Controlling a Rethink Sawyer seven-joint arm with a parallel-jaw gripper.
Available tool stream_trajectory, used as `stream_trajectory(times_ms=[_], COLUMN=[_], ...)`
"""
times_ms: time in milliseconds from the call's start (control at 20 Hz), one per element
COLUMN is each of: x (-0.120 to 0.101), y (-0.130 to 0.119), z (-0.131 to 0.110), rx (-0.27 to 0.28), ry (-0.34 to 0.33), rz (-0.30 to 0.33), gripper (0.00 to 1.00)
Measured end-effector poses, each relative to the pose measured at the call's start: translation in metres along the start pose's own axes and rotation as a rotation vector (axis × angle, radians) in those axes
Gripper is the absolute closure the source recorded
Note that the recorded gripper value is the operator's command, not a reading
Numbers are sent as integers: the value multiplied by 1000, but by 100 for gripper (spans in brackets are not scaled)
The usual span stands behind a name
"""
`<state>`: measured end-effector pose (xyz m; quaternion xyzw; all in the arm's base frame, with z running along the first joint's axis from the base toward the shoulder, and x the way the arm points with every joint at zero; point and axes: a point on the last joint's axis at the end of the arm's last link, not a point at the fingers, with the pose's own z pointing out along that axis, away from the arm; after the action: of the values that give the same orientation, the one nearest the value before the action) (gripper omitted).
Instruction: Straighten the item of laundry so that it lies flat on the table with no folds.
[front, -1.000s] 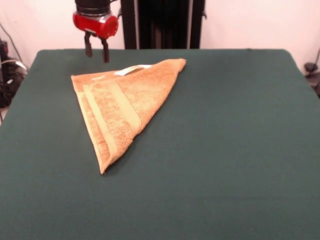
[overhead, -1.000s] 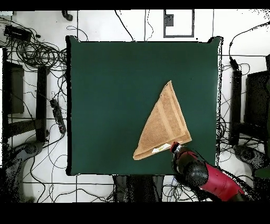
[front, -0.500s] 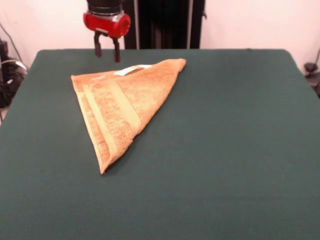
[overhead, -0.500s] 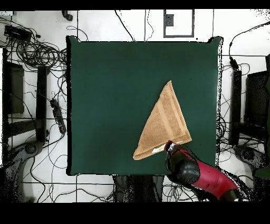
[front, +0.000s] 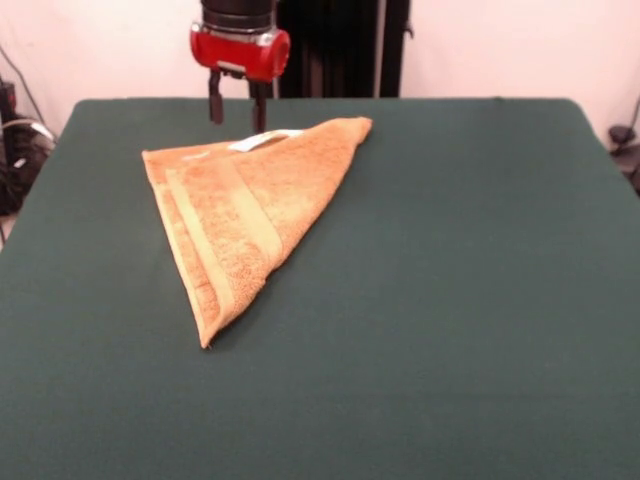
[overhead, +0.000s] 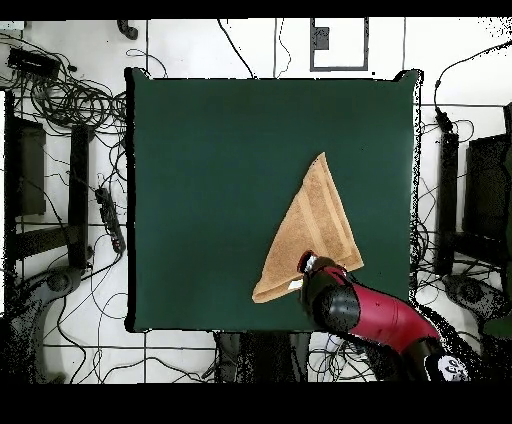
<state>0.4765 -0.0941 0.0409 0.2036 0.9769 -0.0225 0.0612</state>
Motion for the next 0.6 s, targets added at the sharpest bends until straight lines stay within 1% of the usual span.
stream_trajectory(times_ms=[100,250,400,500,600], x=[-4,-19,-26,-39,-42], y=[0,-2,-3,-4,-4], z=[0,0,2,4,5], rx=[1,6,7,6,5], ry=[-1,-8,-13,-30,-35], rz=[0,0,1,3,3], gripper=[0,0,0,0,0])
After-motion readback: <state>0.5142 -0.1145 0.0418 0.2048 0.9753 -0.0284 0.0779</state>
